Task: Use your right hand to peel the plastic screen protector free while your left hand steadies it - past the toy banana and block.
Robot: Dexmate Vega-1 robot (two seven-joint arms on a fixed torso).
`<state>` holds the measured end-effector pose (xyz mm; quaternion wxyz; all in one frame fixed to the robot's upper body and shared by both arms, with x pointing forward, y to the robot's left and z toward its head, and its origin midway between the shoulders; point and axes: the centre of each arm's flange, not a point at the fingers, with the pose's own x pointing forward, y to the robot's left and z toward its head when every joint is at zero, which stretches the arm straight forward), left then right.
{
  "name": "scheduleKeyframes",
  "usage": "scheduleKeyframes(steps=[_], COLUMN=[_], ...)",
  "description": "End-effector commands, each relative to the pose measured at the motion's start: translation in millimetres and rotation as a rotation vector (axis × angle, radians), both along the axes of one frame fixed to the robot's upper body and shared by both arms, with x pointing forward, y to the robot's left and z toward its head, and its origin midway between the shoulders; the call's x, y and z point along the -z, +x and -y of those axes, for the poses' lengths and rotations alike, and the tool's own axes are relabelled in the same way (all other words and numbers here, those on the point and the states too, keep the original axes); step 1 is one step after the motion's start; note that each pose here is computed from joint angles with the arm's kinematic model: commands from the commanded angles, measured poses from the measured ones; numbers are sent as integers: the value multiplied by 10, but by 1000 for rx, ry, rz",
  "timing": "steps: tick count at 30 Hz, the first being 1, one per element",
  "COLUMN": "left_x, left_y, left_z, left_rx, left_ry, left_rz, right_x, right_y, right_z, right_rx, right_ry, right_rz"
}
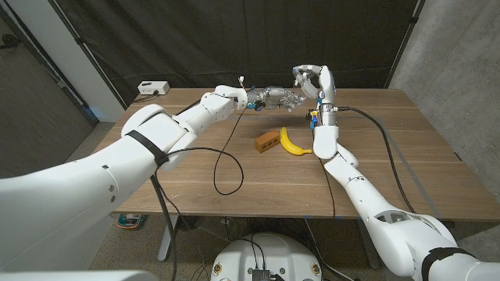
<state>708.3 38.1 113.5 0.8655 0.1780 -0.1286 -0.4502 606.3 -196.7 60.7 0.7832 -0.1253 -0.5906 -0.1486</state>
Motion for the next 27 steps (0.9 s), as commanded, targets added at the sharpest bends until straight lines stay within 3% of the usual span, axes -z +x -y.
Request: scheduleKeyframes(steps=[1,12,20,27], left_x=[2,-16,-42,-55], left_y=[2,29,41,56], left_z=[23,30,50,75], left_rx=[-1,-32,-55,-82], left_ry=[-16,-29,-21,-11], left_rz=[11,16,18,19], right_x=[151,265,258,226], right_y=[86,80,79,78], right_z=[538,525,508,476], right_rx=[-164,-155,-174,-140], right_ry=[357,287,225,161], right_rz=[-74,-164,-210,-238])
